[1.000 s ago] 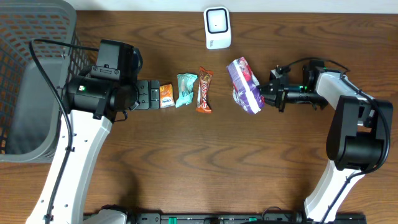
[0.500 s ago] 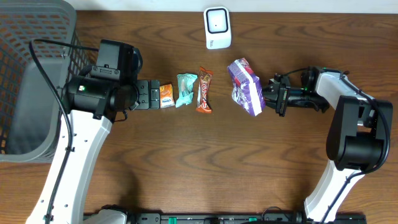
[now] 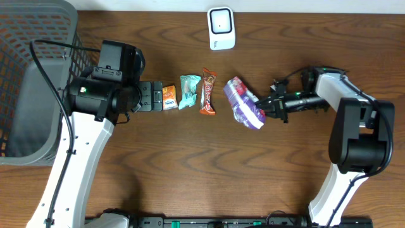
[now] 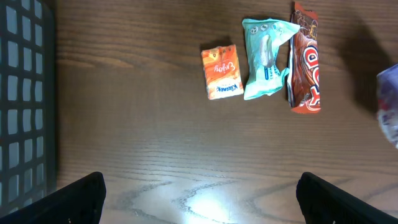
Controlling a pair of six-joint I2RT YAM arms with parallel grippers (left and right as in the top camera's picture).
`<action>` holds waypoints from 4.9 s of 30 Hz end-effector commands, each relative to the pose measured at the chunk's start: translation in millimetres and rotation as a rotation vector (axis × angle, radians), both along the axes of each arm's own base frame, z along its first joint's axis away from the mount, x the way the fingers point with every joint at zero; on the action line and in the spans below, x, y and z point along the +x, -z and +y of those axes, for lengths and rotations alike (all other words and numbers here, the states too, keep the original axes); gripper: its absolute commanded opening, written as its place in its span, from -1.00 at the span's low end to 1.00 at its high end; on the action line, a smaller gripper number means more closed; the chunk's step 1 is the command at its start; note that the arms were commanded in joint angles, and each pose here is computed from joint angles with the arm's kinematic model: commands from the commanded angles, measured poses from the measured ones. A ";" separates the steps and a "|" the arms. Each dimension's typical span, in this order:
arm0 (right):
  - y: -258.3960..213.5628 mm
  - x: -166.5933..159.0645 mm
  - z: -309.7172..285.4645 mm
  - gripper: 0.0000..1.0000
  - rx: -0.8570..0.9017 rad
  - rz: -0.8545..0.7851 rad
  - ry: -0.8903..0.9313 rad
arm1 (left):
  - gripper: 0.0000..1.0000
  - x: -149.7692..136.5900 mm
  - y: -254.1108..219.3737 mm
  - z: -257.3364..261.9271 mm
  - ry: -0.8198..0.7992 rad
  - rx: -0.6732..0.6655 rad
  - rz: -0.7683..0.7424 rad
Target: Scan the item barcode
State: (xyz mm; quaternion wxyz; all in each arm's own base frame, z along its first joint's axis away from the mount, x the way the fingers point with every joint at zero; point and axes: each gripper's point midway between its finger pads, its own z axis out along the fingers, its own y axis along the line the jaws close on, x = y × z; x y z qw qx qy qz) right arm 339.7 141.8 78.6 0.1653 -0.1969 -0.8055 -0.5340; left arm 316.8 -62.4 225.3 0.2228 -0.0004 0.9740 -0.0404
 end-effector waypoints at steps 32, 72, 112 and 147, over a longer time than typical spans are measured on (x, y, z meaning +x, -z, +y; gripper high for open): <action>-55.6 118.2 15.5 -0.98 -0.657 -0.785 -0.069 | 0.96 -1.4 -0.3 1.5 -0.005 0.007 0.000; -109.1 277.0 23.5 -0.98 -0.892 -1.361 0.545 | 0.96 -1.4 -0.3 1.5 -0.005 0.007 0.000; -34.0 153.8 -344.4 0.99 -1.403 -0.808 0.146 | 0.96 -1.4 -0.3 1.5 -0.005 0.007 0.000; -132.8 68.7 -8.1 0.01 -0.678 -0.988 -0.208 | 0.96 -1.4 -0.3 1.5 -0.005 0.007 0.000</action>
